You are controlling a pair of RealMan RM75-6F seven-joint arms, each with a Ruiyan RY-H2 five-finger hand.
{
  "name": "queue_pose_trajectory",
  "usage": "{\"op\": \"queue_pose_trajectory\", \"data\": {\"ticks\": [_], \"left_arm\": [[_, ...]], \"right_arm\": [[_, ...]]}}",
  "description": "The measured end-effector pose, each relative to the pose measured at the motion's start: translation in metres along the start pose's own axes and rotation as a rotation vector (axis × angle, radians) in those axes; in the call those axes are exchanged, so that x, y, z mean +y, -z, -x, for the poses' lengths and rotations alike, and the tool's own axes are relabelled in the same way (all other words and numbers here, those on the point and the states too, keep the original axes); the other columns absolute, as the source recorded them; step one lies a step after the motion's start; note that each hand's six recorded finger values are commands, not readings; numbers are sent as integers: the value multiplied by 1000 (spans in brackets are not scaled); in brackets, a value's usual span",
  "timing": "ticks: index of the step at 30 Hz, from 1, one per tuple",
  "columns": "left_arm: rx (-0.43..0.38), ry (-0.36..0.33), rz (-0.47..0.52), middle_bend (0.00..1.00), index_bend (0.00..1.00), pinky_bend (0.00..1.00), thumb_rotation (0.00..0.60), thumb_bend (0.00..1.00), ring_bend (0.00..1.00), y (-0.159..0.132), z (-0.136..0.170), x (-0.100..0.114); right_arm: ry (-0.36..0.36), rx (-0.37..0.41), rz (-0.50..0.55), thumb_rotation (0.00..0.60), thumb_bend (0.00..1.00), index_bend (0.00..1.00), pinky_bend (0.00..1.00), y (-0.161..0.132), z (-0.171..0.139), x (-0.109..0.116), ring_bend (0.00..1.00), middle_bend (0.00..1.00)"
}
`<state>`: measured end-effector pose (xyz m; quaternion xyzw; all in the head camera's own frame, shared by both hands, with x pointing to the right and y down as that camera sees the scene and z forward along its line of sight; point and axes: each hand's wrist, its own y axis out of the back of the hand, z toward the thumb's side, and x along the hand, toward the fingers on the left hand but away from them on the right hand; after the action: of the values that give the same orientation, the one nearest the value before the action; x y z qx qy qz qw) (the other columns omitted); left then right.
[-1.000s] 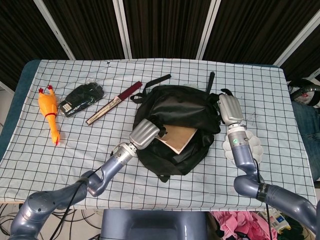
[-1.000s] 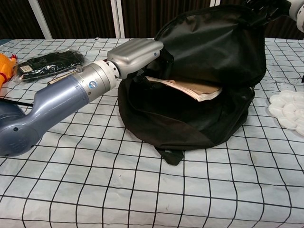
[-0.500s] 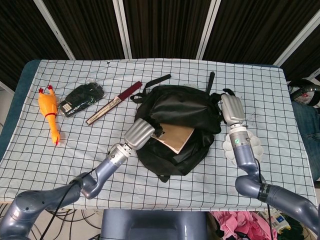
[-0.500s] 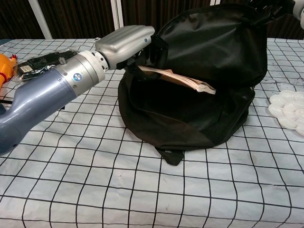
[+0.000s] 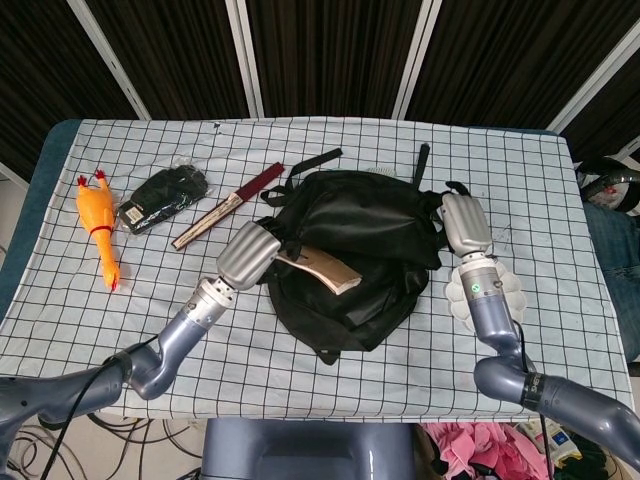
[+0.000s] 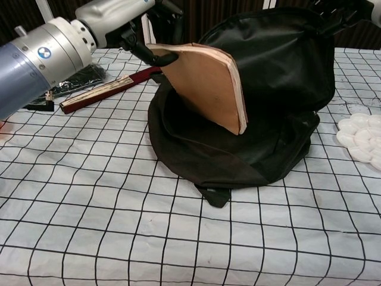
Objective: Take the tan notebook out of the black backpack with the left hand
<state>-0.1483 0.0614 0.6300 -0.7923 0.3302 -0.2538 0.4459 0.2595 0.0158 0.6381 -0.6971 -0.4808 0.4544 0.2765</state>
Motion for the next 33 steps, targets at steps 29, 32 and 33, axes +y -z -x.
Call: {"op": "queue_pose_trajectory", "data": {"ticks": [29,32,33], "left_arm": [[127,-226,41,691,674,456,600,435,461,22,-13,167],[141,-239,12,691,674,456,600,435,461,28,-11,173],[146,-240,-2,691,674,456,600,435,461,30,-10,174]], "right_arm": [[-84,21,-38,600,480,669,153,7,-31,-19,432,594],[-108,38,-39,600,480,669,153,3,-41,-26,432,594],[-121,48,-40,600,480,669,153,1,-46,-30,432,594]]}}
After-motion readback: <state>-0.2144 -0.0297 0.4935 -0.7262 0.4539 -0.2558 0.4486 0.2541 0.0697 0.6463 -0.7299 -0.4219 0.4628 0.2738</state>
